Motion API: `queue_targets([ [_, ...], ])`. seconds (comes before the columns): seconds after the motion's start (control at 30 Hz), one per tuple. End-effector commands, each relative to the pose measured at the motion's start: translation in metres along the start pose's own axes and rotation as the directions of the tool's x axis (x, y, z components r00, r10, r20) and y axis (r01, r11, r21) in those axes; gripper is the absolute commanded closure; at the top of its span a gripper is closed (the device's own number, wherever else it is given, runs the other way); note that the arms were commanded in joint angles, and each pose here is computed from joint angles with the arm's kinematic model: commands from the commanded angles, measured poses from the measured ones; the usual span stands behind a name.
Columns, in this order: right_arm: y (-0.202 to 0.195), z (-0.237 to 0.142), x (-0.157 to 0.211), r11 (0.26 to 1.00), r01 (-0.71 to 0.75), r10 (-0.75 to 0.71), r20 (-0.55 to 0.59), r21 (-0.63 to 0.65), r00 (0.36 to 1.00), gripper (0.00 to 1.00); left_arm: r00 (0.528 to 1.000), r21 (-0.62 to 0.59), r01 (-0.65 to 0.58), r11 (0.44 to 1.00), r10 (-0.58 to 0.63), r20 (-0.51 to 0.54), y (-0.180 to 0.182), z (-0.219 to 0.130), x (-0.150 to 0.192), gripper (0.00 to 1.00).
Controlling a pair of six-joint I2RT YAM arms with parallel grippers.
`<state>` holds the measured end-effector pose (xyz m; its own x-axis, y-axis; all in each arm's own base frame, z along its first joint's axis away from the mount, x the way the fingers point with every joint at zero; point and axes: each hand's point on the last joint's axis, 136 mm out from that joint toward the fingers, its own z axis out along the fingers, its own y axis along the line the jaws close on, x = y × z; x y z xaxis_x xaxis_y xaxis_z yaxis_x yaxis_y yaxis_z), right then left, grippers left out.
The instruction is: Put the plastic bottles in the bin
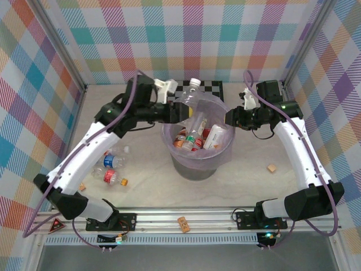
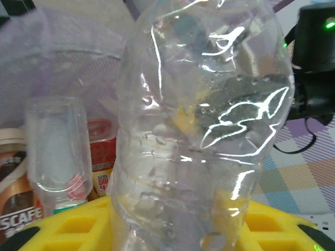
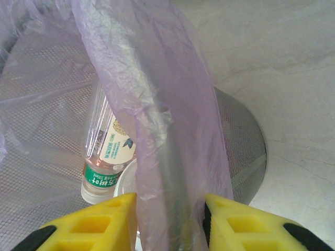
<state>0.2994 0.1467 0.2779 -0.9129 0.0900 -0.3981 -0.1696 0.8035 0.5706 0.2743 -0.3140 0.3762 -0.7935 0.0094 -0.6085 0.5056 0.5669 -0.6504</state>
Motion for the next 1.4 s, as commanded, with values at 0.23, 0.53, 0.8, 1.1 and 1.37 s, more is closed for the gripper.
queue_targets([
  [0.23, 0.014, -0.006, -0.006, 0.999, 0.024, -0.023, 0.022, -0.031, 0.999, 0.63, 0.987, -0.092, 0.103, 0.990, -0.113, -0.112, 0.016, 0.064, 0.032, 0.62],
  [0.53, 0.016, -0.009, -0.008, 0.999, 0.037, -0.036, 0.029, -0.026, 0.999, 0.63, 0.966, -0.218, 0.165, 0.962, -0.202, -0.160, 0.052, 0.084, 0.069, 0.51],
  [0.8, 0.026, -0.026, -0.019, 0.997, 0.074, -0.073, 0.075, -0.020, 0.995, 0.56, 0.988, -0.136, 0.073, 0.988, -0.090, -0.123, 0.029, 0.070, 0.053, 0.15],
  [1.1, 0.027, -0.024, -0.021, 0.997, 0.076, -0.074, 0.072, -0.026, 0.995, 0.56, 0.995, -0.246, 0.009, 0.969, -0.035, -0.099, 0.049, 0.076, 0.042, 0.36],
  [1.37, 0.026, -0.025, -0.020, 0.997, 0.074, -0.072, 0.070, -0.019, 0.995, 0.56, 0.971, -0.242, 0.060, 0.968, -0.113, -0.211, 0.066, 0.106, 0.079, 0.58],
])
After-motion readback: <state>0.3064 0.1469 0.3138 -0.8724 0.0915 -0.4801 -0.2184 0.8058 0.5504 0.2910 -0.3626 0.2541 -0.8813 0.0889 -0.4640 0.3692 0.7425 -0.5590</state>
